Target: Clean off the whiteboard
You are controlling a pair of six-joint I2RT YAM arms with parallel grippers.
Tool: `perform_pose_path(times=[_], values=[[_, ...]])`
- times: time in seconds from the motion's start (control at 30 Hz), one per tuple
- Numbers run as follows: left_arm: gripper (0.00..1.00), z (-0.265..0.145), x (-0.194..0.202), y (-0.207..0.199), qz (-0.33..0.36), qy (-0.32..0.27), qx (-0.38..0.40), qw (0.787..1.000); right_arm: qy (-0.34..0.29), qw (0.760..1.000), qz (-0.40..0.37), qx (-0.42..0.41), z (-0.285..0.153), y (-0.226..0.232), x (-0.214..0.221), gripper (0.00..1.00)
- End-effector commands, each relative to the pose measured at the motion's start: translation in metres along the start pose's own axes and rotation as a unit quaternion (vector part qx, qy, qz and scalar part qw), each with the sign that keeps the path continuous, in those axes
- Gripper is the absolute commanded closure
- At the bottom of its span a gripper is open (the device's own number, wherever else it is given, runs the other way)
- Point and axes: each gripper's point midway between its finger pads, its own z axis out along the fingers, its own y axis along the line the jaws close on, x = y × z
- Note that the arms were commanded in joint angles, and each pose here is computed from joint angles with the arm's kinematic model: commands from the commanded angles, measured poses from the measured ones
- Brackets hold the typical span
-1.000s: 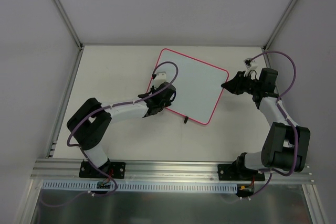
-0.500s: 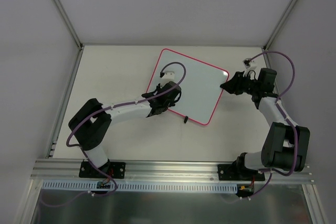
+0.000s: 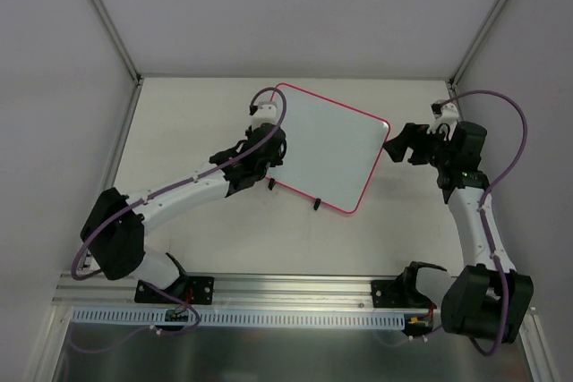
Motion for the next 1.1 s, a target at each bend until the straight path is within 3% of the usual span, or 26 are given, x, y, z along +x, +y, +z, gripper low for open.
perform_pose_path(times=[0.0,0.2,0.37,0.5,0.8,0.9,0.93,0.97,1.07], values=[[1.00,-0.004,-0.014,0.054,-0.012,0.003,-0.045,0.999,-0.026,0.995,-0.003,0.092,-0.029,-0.014,-0.026,0.10],[1.00,-0.001,-0.001,0.135,-0.048,0.051,-0.103,0.992,-0.085,0.985,0.019,0.150,-0.078,0.000,-0.054,0.01],[1.00,0.016,0.019,0.196,-0.090,0.115,-0.130,0.981,-0.102,0.981,-0.007,0.163,-0.117,0.020,-0.062,0.01],[1.00,0.038,0.031,0.221,-0.125,0.162,-0.127,0.971,-0.117,0.976,-0.007,0.183,-0.142,0.030,-0.061,0.01],[0.98,0.088,0.056,0.255,-0.134,0.230,-0.151,0.952,-0.130,0.970,-0.024,0.202,-0.176,0.047,-0.054,0.01],[0.85,0.094,0.062,0.259,-0.135,0.242,-0.153,0.948,-0.135,0.967,-0.031,0.212,-0.185,0.048,-0.053,0.01],[0.79,0.095,0.062,0.261,-0.134,0.243,-0.154,0.948,-0.131,0.968,-0.035,0.213,-0.186,0.048,-0.051,0.01],[0.64,0.094,0.064,0.260,-0.136,0.247,-0.151,0.947,-0.134,0.966,-0.038,0.217,-0.189,0.047,-0.050,0.01],[0.46,0.091,0.062,0.259,-0.139,0.245,-0.150,0.948,-0.144,0.963,-0.034,0.227,-0.196,0.047,-0.051,0.01]])
